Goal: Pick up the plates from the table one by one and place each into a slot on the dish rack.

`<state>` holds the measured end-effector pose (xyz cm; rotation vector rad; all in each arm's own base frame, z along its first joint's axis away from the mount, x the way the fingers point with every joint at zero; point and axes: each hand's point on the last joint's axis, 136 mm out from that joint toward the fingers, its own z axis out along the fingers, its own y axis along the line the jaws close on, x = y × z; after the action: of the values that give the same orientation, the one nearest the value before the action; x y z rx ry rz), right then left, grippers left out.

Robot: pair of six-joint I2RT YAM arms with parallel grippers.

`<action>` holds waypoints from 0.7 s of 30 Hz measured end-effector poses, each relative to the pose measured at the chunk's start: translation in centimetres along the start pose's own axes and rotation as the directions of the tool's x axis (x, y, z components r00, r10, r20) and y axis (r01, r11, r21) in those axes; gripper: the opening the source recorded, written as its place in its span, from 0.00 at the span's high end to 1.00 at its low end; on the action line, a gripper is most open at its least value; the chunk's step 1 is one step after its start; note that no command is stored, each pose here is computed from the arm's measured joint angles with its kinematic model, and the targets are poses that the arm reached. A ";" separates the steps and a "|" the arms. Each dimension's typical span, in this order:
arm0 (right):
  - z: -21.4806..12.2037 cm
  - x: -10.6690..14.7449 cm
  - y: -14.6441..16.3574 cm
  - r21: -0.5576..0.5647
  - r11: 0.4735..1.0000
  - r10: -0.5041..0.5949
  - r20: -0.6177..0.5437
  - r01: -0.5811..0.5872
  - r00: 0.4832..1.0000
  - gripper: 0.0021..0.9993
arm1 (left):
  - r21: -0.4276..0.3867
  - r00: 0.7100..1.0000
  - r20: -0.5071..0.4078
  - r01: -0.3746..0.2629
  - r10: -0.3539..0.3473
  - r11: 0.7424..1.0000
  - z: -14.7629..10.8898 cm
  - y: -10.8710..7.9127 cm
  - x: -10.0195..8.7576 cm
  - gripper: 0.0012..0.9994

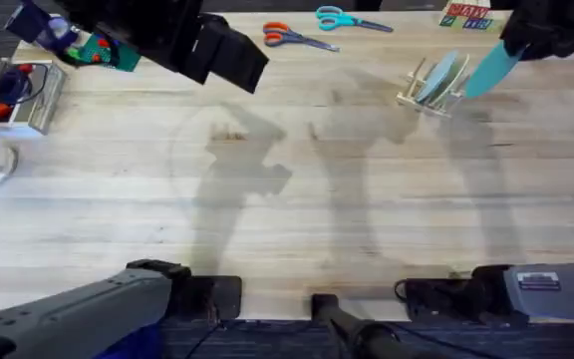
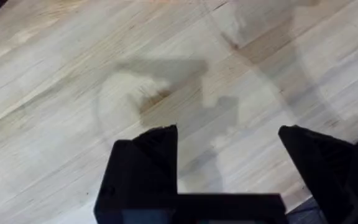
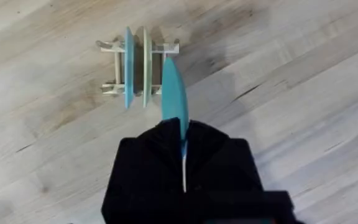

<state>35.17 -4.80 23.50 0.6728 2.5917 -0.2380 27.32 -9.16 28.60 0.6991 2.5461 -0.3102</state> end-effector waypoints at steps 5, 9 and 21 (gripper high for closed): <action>0.2 -0.5 0.3 -0.007 1.000 -0.001 0.015 0.001 1.000 0.97 | 0.000 1.000 0.000 0.000 0.000 1.000 0.0 0.0 0.0 0.01; 0.3 -0.7 0.1 -0.005 1.000 0.008 0.020 -0.008 1.000 0.97 | 0.000 1.000 0.000 0.000 0.000 1.000 0.0 0.0 0.0 0.01; 1.2 -1.2 0.0 0.001 1.000 0.014 0.018 -0.014 1.000 0.97 | 0.000 1.000 0.000 0.000 0.000 1.000 0.0 0.0 0.0 0.01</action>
<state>36.53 -5.59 23.00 0.6866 2.5692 -0.2400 27.32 -9.16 28.60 0.6995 2.5460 -0.3101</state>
